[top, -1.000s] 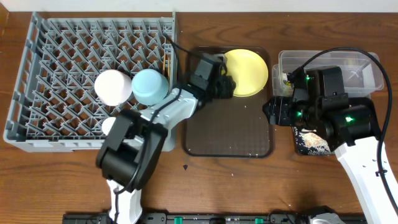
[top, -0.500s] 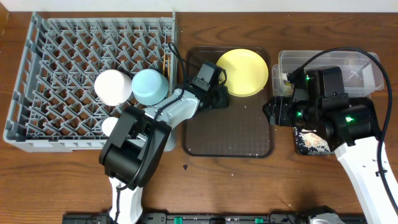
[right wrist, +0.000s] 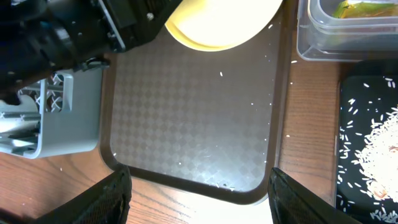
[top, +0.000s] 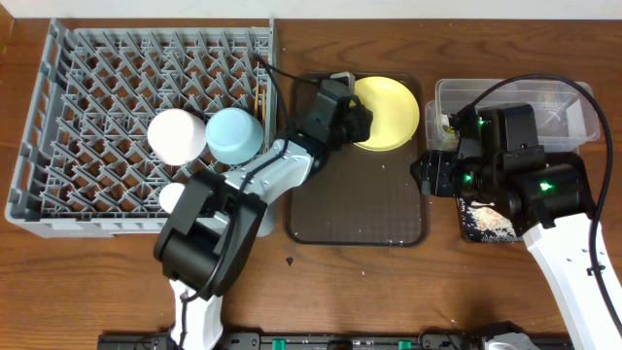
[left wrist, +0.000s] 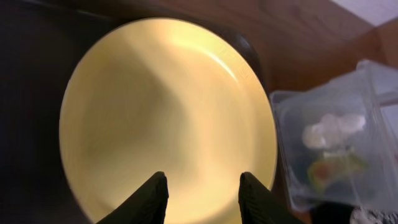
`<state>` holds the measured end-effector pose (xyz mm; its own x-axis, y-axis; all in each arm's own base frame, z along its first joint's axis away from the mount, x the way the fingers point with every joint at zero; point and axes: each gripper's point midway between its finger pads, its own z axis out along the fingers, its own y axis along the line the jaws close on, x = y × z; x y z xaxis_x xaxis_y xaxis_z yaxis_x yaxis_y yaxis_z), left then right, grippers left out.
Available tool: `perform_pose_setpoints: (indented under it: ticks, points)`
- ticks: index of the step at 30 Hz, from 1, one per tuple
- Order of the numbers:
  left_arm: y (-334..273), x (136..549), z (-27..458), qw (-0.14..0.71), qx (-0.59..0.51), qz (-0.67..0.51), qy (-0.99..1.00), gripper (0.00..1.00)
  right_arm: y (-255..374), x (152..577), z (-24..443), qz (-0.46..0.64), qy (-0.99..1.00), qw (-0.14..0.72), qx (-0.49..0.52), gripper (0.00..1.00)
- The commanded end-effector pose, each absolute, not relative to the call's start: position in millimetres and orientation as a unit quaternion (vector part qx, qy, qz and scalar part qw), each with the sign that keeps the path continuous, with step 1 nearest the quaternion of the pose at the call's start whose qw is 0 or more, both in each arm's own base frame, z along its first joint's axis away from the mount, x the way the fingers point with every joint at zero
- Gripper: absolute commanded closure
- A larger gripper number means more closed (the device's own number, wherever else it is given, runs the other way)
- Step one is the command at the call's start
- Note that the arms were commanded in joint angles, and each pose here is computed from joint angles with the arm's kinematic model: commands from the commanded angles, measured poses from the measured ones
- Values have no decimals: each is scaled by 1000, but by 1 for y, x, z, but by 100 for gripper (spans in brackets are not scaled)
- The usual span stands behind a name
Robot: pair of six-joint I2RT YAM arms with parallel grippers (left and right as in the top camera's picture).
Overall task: Sort waste into correct bins and load items into the dishwasher
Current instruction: 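Reach to the yellow plate and grasp its edge with the left gripper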
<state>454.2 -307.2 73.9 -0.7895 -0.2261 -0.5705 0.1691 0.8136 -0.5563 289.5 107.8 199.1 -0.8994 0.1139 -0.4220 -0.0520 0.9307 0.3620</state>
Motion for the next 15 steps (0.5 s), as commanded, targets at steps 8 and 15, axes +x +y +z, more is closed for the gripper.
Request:
perform_pose_setpoints:
  ticks: [8,15]
  points:
    - [-309,446,38,288,-21,-285,914,62,106,289,196,186,958,216,24,33]
    - [-304,407,10,187,-12,-273,944,71,105,287,195,185,959,212,25,34]
